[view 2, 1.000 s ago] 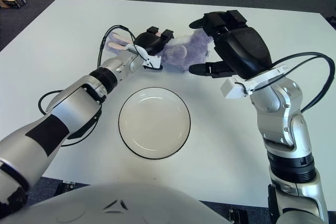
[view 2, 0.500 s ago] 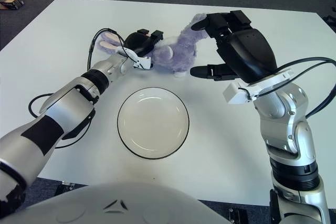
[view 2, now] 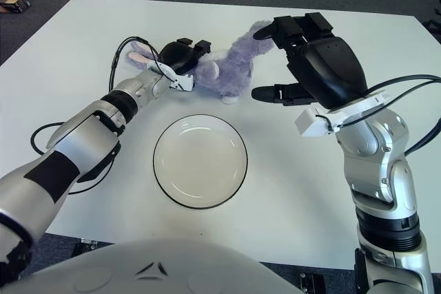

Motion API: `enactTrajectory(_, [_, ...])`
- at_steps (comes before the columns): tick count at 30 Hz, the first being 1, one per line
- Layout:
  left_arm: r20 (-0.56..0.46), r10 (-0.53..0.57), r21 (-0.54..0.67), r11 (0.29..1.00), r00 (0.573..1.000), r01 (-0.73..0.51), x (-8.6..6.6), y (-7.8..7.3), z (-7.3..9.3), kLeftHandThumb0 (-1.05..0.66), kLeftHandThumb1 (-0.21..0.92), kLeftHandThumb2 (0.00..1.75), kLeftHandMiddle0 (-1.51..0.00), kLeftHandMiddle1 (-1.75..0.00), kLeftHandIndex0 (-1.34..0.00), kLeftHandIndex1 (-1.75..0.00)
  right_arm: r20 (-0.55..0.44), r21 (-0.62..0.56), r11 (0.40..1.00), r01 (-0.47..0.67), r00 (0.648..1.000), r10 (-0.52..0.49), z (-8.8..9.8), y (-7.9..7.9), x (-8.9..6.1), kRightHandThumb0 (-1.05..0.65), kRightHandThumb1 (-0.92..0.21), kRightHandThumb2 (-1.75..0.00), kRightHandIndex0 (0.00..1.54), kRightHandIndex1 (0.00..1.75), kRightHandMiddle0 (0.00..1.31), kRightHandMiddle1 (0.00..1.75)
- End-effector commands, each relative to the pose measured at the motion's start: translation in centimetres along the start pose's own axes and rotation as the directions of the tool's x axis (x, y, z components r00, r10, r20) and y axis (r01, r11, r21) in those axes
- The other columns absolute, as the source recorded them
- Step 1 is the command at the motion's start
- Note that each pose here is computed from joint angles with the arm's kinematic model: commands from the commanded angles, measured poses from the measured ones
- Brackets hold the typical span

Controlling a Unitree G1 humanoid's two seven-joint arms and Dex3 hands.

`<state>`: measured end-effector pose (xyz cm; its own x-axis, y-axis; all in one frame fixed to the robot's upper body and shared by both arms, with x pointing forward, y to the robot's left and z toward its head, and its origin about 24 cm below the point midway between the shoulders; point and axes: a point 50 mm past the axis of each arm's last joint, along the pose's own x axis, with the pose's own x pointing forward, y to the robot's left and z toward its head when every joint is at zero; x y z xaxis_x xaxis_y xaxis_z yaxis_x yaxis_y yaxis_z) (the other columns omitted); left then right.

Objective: Put the doll into the plate.

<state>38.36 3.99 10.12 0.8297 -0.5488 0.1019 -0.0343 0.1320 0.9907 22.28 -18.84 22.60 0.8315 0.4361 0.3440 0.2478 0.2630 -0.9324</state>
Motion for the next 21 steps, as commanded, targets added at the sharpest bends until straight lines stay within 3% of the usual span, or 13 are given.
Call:
enactTrajectory(1, [-0.065,-0.079,0.012,0.997,0.995,0.08,-1.4,-1.5,-1.9,0.0,-0.08,1.7,-0.97,-1.54,-0.69,-1.75,-0.004,0.01,1.0,0.001,1.0,-0.001,-0.2,0.0,-0.3,-0.93,-0.91,-0.43,0.0,0.65,0.0,1.0])
enactTrajectory(9, [-0.104,-0.03,0.001,1.0,0.994,0.031,-2.2,-1.3,-3.4,0.0,-0.11,1.73,-0.98,-1.56,-0.71,-1.75,-0.022,0.014,1.0,0.016,1.0,-0.016,-0.6,0.2,-0.2,-0.92,-0.91,-0.43,0.0,0.59,0.0,0.97])
enactTrajectory(17, [-0.11,0.07,-0.021,0.997,0.991,-0.073,-2.7,0.3,-5.0,0.0,-0.11,1.74,-0.98,-1.58,-0.71,-1.75,-0.065,-0.009,1.0,0.016,0.998,-0.016,-1.4,0.2,-0.4,-0.9,-0.91,-0.44,0.0,0.58,0.0,0.98])
enactTrajectory(21, [-0.131,0.146,-0.054,0.987,0.981,-0.154,-3.2,0.9,-5.7,-0.01,-0.1,1.75,-0.95,-1.63,-0.71,-1.75,-0.166,-0.04,0.999,0.019,0.986,-0.025,-2.8,-0.3,-1.0,-0.9,-0.92,-0.5,0.0,0.63,0.0,0.99])
